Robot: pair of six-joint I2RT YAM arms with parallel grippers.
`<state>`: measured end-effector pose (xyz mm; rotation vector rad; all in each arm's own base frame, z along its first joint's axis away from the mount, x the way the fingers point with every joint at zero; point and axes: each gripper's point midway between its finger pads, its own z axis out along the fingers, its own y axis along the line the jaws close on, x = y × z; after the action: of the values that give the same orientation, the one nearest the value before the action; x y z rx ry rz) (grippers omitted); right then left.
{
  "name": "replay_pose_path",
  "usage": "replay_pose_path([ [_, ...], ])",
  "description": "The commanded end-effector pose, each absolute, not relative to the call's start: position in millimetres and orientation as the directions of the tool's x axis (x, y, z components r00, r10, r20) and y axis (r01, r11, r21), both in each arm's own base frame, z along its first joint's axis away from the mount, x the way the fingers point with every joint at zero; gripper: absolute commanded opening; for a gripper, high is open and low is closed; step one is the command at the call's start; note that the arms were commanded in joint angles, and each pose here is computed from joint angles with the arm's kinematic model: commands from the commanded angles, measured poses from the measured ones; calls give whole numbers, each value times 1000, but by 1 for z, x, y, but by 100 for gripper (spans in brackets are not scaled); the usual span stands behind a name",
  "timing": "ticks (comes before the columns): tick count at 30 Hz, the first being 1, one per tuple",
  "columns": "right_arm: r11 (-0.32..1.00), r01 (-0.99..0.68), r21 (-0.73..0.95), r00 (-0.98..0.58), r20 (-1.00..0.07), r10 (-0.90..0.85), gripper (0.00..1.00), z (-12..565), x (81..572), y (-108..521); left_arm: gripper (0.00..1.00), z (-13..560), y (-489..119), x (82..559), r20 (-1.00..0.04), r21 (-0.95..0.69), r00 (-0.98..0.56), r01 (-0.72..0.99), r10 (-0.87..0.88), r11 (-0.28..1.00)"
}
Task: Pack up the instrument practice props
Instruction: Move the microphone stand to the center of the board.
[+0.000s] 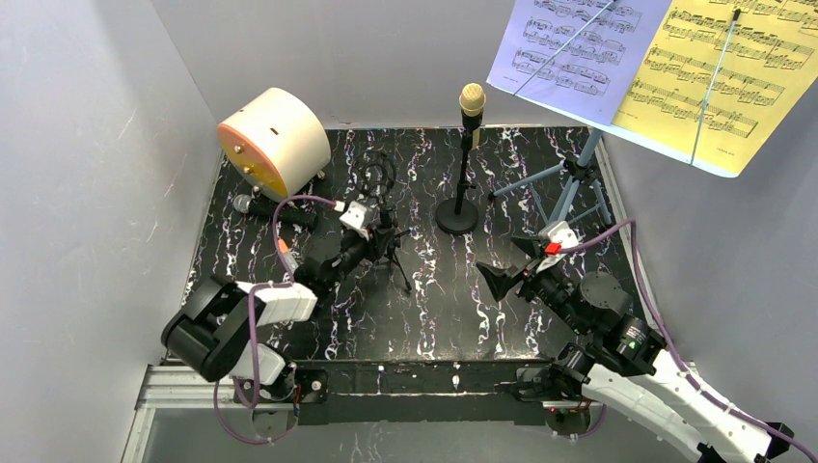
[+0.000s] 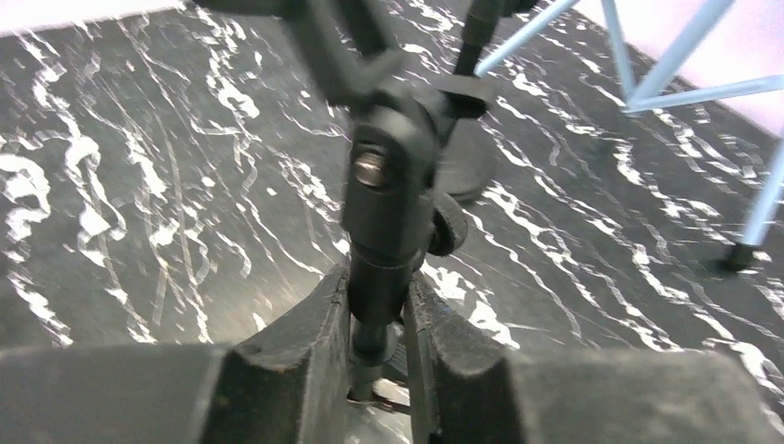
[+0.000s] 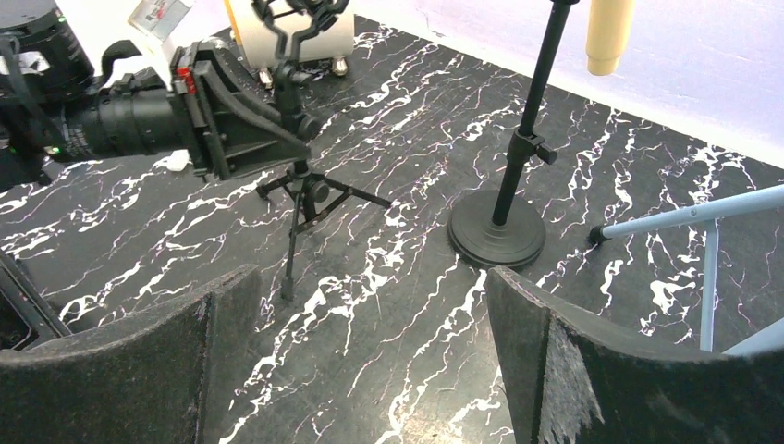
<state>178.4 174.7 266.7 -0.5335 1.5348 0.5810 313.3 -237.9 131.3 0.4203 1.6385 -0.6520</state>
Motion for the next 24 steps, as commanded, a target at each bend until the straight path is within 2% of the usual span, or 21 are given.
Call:
replay_pose_path([
  [1, 756, -654, 35, 6, -999, 52, 99, 284, 178, 173, 10, 163, -232, 354, -998, -51, 2, 540, -62, 840],
  [5, 753, -657, 33, 5, -999, 48, 99, 283, 177, 174, 3, 164, -228, 392, -998, -49, 15, 523, -67, 851],
  [12, 751, -660, 19, 11, -999, 35, 99, 282, 177, 174, 0, 152, -192, 456, -999, -13, 30, 448, -30, 894],
  [21, 747, -664, 2, 1, -1000, 3, 99, 275, 180, 179, 1, 138, -157, 499, -1000, -2, 11, 413, -7, 911],
  [24, 746, -666, 6, -7, -1000, 2, 99, 273, 182, 181, 8, 134, -148, 503, -1000, 24, 7, 394, 23, 919],
])
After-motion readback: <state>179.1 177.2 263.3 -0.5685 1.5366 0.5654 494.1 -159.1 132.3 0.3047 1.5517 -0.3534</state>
